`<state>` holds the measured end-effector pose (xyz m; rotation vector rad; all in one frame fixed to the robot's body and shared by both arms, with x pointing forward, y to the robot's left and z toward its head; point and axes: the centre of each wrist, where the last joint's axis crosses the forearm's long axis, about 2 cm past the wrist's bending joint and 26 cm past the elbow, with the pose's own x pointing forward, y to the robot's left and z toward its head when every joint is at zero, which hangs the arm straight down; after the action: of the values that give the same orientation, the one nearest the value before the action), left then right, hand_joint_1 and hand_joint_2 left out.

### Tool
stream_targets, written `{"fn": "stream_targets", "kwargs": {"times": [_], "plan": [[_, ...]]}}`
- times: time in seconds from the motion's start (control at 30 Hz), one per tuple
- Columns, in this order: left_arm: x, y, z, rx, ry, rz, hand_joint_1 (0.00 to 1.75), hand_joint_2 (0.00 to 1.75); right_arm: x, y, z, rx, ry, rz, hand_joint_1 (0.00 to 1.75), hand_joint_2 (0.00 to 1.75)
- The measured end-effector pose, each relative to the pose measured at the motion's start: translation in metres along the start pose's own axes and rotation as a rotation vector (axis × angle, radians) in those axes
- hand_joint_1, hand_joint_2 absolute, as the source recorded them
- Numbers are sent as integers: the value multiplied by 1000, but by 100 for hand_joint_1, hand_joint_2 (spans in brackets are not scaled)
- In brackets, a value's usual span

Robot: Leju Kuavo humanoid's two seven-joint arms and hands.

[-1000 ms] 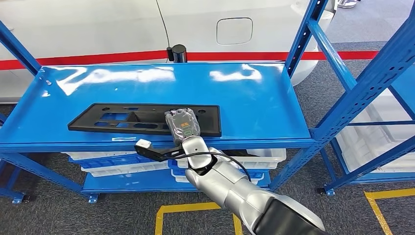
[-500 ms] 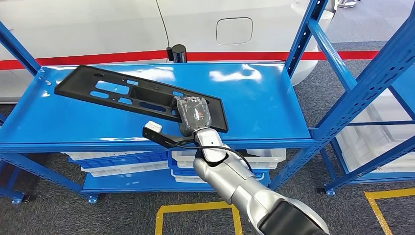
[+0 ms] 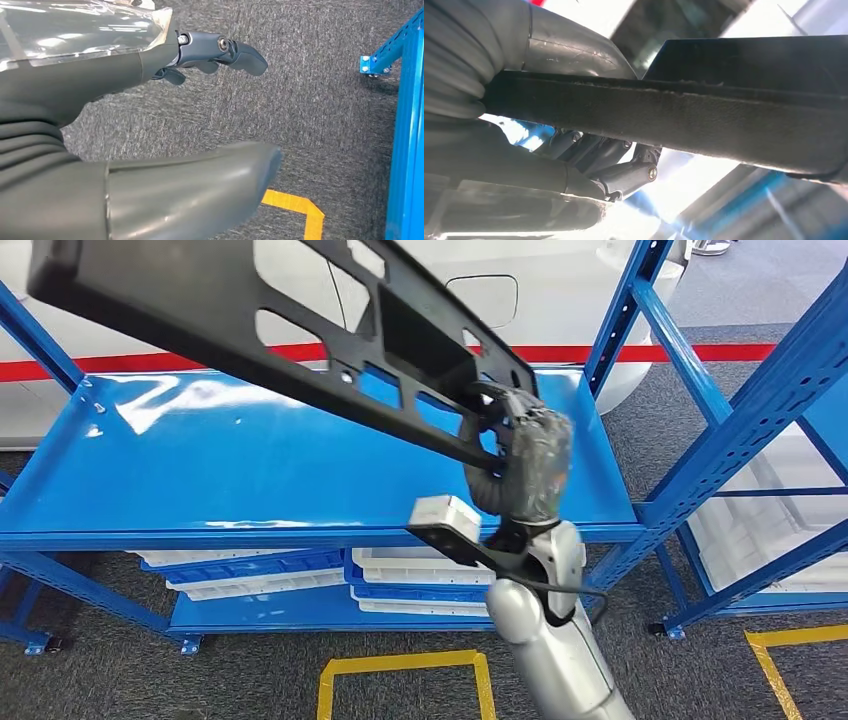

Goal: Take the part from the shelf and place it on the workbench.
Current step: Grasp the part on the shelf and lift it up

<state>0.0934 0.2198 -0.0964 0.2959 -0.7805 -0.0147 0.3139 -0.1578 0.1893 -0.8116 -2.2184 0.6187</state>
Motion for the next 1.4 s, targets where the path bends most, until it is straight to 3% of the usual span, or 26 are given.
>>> {"fn": "stream_targets", "kwargs": {"times": [0.3, 0.8, 0.93, 1.4], "plan": [[0, 2, -1, -24, 14, -7, 0, 0, 1, -62, 35, -227, -70, -15, 175, 175], [-11, 15, 0, -20, 83, 4, 0, 0, 8, -96, 81, -266, -113, -58, 175, 175], [-12, 15, 0, -9, 78, 1, 0, 175, 7, -98, 85, -251, -119, -54, 175, 175], [-16, 16, 3, 57, 100, -47, 0, 175, 5, -107, 94, -258, -112, -32, 175, 175]]}}
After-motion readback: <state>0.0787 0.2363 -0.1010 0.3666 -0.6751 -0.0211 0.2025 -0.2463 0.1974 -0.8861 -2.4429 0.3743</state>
